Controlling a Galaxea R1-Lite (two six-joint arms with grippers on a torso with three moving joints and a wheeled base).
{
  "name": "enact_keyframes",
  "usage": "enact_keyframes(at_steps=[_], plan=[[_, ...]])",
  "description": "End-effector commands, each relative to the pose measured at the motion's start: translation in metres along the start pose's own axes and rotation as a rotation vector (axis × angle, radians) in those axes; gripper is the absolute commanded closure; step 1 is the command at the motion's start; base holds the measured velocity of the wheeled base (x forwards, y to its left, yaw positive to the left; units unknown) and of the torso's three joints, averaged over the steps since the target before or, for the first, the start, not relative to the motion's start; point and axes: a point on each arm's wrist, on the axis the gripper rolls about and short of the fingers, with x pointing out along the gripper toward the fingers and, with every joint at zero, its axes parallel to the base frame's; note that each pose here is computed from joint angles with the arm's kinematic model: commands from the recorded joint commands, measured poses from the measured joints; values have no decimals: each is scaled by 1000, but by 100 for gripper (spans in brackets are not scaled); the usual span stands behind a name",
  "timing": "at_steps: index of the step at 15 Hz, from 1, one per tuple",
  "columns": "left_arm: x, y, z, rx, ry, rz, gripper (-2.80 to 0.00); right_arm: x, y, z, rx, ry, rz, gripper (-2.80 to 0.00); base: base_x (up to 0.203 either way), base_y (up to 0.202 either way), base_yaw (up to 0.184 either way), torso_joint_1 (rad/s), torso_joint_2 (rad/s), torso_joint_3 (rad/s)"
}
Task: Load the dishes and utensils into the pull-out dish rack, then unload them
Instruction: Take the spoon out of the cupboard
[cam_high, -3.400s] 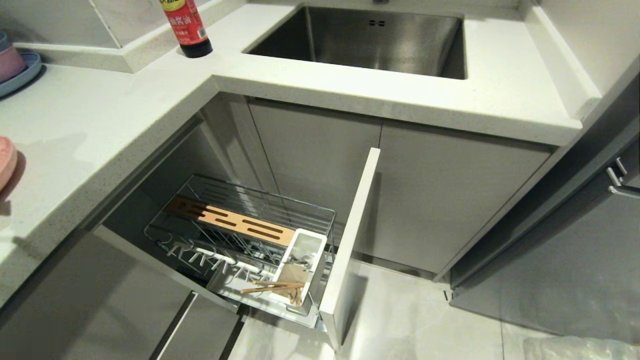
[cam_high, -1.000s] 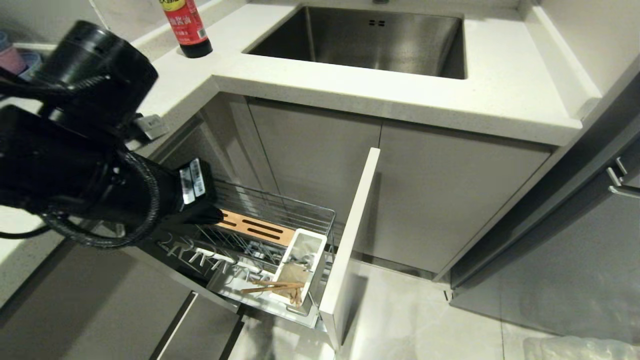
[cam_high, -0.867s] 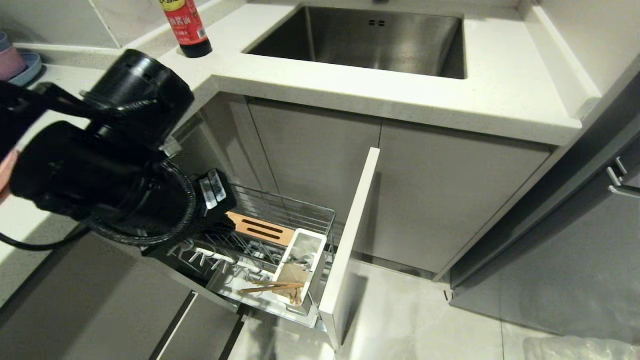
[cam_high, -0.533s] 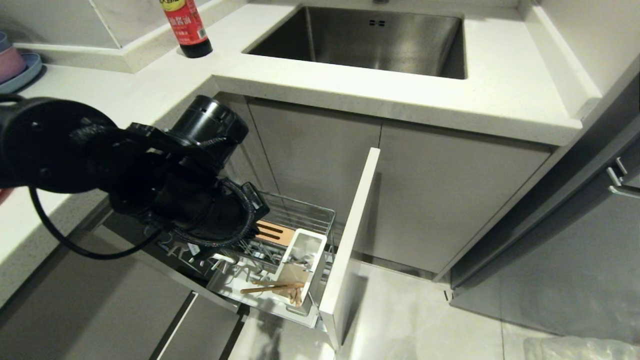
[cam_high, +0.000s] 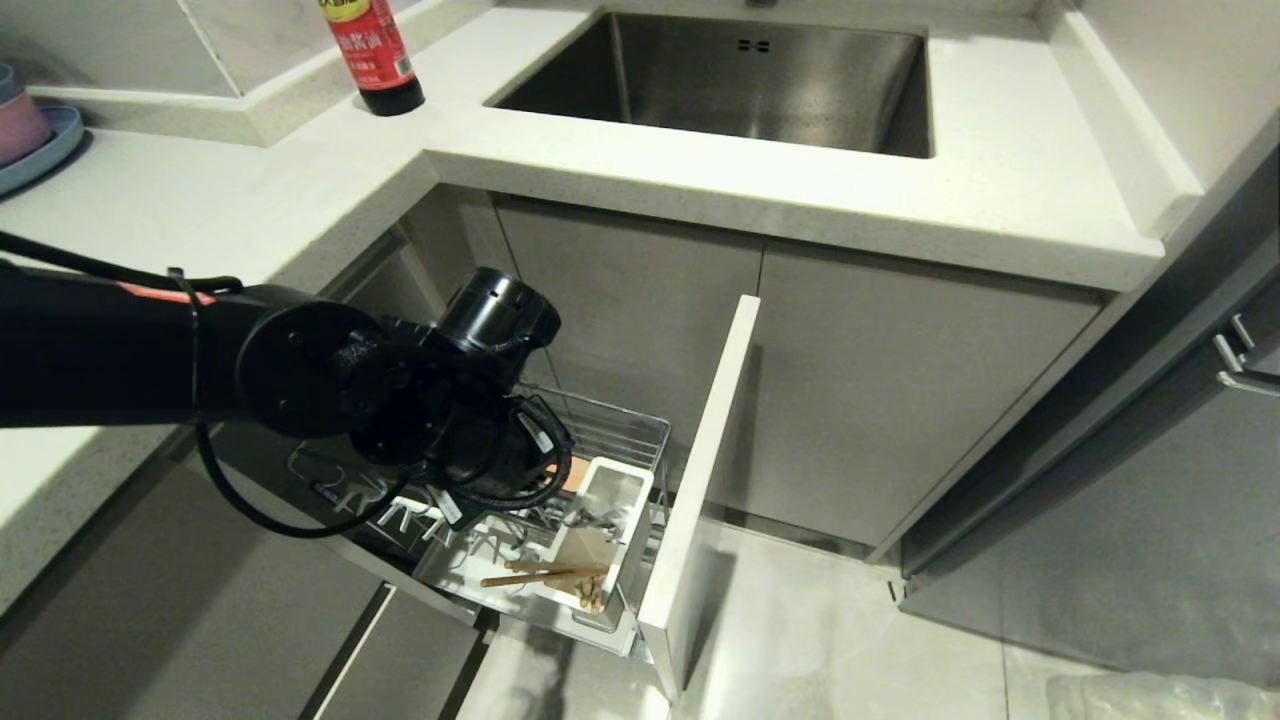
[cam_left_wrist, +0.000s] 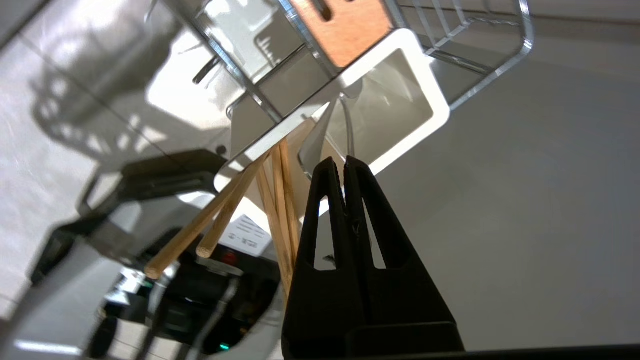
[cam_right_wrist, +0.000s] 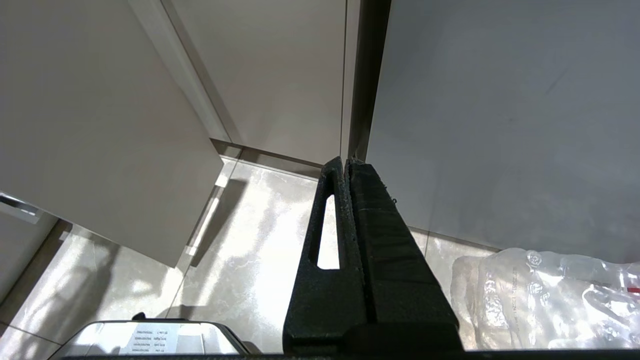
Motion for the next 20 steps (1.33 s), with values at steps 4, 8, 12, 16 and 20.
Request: enact_keyframes(at_steps=[4, 8, 12, 16, 20], plan=[[13, 5, -7, -17, 22, 46, 0, 0, 0, 0, 0, 0, 1, 0, 0, 0, 0, 0, 0, 0], [12, 4, -7, -46, 14, 27, -280, 0, 0, 0, 0, -1, 1, 0, 0, 0, 0, 0, 0, 0], [22, 3, -12, -49, 28, 44, -280, 0, 0, 0, 0, 1, 1, 0, 0, 0, 0, 0, 0, 0], [37, -3, -24, -33, 47, 45, -280, 0, 0, 0, 0, -1, 1, 0, 0, 0, 0, 0, 0, 0], [51, -5, -34, -25, 63, 60, -280, 0, 0, 0, 0, 0, 1, 0, 0, 0, 0, 0, 0, 0]])
